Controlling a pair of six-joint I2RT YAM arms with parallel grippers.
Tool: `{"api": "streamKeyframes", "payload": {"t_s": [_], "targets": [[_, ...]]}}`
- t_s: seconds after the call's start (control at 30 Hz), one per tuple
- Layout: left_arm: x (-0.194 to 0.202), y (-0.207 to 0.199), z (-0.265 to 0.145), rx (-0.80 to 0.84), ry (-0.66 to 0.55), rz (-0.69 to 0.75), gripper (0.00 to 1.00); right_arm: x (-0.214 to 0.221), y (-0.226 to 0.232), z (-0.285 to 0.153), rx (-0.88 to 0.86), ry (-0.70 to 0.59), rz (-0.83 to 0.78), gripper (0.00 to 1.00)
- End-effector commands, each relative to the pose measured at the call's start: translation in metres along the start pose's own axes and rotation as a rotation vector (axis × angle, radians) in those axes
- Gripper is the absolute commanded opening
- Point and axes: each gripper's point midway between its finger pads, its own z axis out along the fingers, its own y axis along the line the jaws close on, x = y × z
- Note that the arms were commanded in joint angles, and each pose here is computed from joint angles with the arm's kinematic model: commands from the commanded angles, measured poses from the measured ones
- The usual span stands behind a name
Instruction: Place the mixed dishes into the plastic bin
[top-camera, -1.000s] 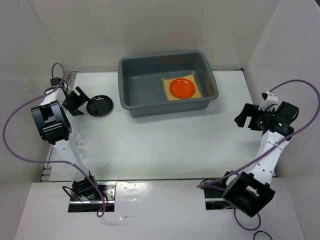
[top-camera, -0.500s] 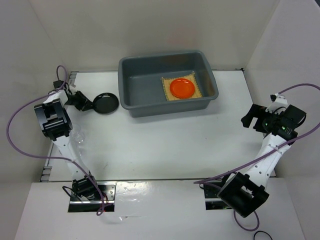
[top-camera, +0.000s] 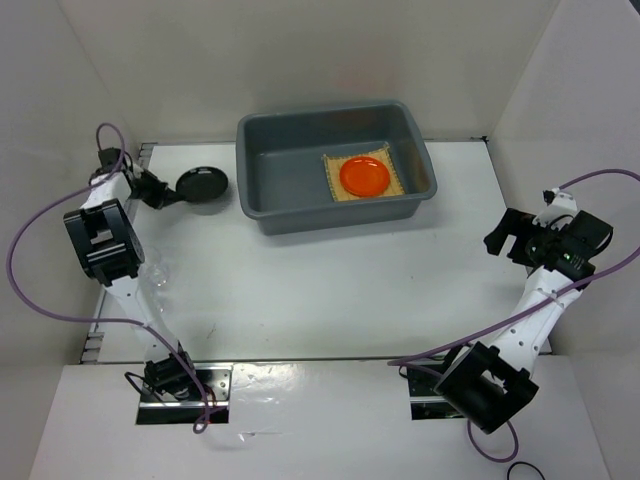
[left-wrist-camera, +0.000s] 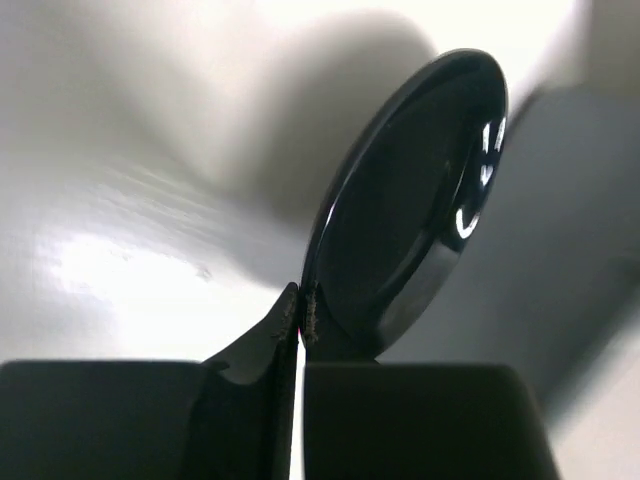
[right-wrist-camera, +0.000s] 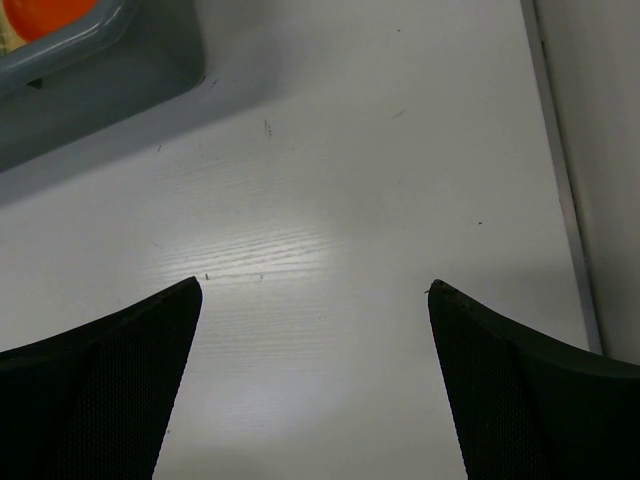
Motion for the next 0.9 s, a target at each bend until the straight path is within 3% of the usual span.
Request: {"api": "streamKeyframes", "payload": {"t_s": [0.0, 0.2, 0.33, 0.37, 0.43, 0.47, 0.6, 0.67, 0.7, 0.87], "targets": [[-0.053, -0.099, -0.079, 0.099, -0.266, -0.024, 0.00, -0.010, -0.006, 0.002, 0.017, -0.041, -0.012, 0.98], [-0.042, -0.190, -0.114, 0.271, -0.327, -0.038, 0.00, -0.010, -0.006, 0.002, 0.017, -0.041, -0.012, 0.98], [-0.021, -0.244, -0.107, 0.344, -0.313, 0.030, 0.00, -0.007, -0.010, 0.000, 0.033, -0.033, 0.000, 0.98], [-0.004, -0.281, -0.116, 0.405, -0.308, 0.088, 0.00, -0.007, -0.011, 0.000, 0.042, -0.031, 0.000, 0.98], [0.010, -0.305, -0.106, 0.431, -0.295, 0.124, 0.00, -0.007, -0.014, -0.001, 0.049, -0.033, 0.005, 0.98], [0.034, -0.338, -0.113, 0.499, -0.273, 0.182, 0.00, -0.009, -0.015, 0.000, 0.052, -0.042, -0.001, 0.98], [0.098, -0.381, -0.068, 0.561, -0.136, 0.294, 0.00, -0.009, -0.015, 0.000, 0.052, -0.042, -0.001, 0.98], [0.130, -0.400, -0.065, 0.646, -0.073, 0.334, 0.00, -0.002, -0.016, 0.003, 0.046, -0.018, 0.005, 0.98], [0.156, -0.407, -0.045, 0.694, 0.016, 0.354, 0.00, -0.005, -0.015, 0.003, 0.040, -0.030, -0.002, 0.98], [0.212, -0.386, 0.043, 0.628, 0.130, 0.346, 0.00, 0.000, -0.010, 0.010, -0.025, -0.016, 0.001, 0.98]]}}
